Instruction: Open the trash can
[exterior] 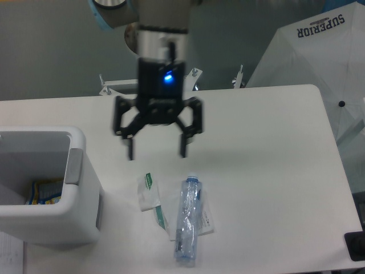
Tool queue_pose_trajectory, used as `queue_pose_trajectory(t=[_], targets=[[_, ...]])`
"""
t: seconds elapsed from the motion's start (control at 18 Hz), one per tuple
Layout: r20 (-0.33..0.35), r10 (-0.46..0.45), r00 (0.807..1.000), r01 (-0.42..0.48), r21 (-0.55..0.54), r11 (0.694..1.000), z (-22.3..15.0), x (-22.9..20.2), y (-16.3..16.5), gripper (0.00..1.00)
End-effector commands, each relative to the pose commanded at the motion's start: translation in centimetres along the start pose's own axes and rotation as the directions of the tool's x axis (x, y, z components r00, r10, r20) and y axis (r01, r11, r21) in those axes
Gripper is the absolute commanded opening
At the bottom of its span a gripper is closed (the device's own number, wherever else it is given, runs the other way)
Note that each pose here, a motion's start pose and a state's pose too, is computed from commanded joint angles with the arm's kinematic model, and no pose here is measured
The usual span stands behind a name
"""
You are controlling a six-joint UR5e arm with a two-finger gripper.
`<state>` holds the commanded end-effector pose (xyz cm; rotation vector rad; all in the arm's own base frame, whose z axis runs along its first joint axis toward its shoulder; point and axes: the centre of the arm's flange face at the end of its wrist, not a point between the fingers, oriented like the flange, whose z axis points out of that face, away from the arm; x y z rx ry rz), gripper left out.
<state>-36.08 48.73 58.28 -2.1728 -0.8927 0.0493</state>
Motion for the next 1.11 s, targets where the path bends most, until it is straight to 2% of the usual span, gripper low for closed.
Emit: queue_pose_trajectory(t=[0.22, 0.39, 0.56, 0.78, 1.11], targets=[[0.093, 0.126, 0.988, -0.123, -0.039, 0.992, 0.1, -4.5, 0.1, 1.0], [0.123, 0.18, 0.976, -0.17, -0.09, 0.981, 0.3, -7.9, 0.3, 1.0], [0.156, 0.287, 0.945, -0.267, -0.139, 0.954, 0.9, -9.8, 0.7, 1.0], [0.197, 0.378, 0.904, -0.335, -0.222, 0.916, 2.4, -11.9, 1.8, 1.0], [0.21, 0.374, 0.903, -0.323, -0.244, 0.915, 3.3, -13.3, 2.0, 1.0]])
